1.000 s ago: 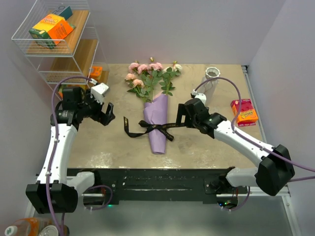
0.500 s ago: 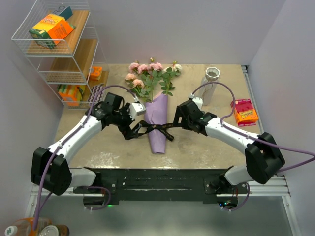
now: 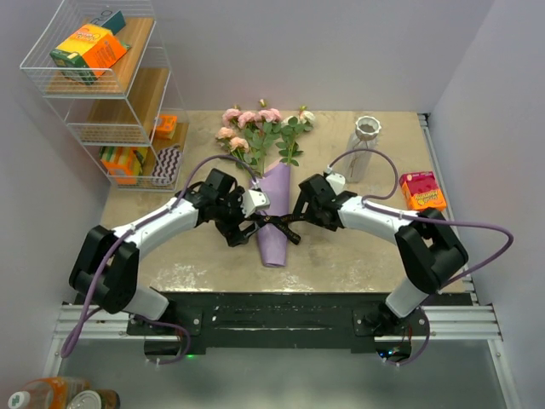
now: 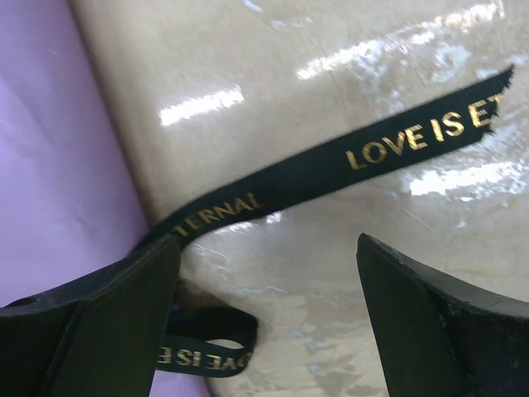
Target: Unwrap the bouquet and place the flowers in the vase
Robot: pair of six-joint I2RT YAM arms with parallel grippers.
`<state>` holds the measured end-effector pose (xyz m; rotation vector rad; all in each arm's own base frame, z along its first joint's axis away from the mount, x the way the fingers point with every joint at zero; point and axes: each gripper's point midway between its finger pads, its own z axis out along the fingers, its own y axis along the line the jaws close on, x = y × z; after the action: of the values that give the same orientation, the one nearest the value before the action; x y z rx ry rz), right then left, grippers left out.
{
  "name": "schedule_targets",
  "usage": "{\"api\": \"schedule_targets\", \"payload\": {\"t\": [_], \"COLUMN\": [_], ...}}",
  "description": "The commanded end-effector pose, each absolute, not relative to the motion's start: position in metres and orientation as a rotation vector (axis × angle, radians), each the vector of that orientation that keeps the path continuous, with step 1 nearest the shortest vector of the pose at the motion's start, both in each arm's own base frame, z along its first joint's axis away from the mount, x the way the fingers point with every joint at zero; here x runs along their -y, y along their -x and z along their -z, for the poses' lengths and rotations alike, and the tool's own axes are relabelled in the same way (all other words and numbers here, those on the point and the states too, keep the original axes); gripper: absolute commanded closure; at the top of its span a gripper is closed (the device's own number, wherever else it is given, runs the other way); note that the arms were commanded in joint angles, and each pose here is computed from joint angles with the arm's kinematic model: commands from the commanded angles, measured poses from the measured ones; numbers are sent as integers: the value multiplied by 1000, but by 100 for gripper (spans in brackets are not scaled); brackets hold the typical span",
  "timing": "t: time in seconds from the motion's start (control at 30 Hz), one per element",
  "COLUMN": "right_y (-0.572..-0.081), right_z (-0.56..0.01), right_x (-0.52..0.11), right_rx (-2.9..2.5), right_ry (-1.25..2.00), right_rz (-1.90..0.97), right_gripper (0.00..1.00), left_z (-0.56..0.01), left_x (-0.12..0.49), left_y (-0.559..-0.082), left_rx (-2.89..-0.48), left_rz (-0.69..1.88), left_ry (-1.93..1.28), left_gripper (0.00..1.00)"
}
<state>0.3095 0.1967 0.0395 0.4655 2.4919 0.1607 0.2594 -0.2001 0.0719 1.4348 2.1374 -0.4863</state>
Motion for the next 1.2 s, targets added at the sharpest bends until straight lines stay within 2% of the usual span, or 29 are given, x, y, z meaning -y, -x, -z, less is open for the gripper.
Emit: {"api": "schedule_targets", "payload": {"t": [0.0,0.3,0.57,0.67,0.7,0.77,0.83,0.9,1.03,1.07,1.17], "right_y": [-345,-357,-353,-351,-350,-348,-348,-346,-347,-347,-348], "right_z": [-71,-50,-35,-29,-26,-23,-19,-15,-19,-22,-34], "right_x": [-220,-233,-231,-228,-228,-229,-229,-229,-233,-236,-247], "right_rx": [-2357,-2389,-2409,-2413,-2419,-2431,-2440,-2449,-2413,-2403,-2354], "right_ry": [-560,-623,-688,-719,-732,-740,-743,-744,-723,-706,-652], "right_rz": [-291,-282,-264,-254,-249,-242,-240,-237,-316,-349,-488], "right_gripper": [10,12,16,21,23,33,44,49,71,73,75], "left_z": [-70,-56,-49,-43,-41,-37,-36,-37,-41,-43,-45], "left_x": [200,202,207,207,206,204,203,202,201,202,202], "left_y": [-280,-282,-291,-293,-292,-289,-289,-291,-293,-294,-295], "left_rx": [-2060,-2053,-2040,-2043,-2048,-2053,-2051,-2048,-2045,-2044,-2051], "left_rz": [384,389,382,373,373,372,362,347,334,332,335], "left_ry": [-1435,-1463,-1451,-1468,-1474,-1480,-1482,-1477,-1460,-1457,-1443], "left_gripper": [1,4,1,10,17,28,34,40,60,67,75]}}
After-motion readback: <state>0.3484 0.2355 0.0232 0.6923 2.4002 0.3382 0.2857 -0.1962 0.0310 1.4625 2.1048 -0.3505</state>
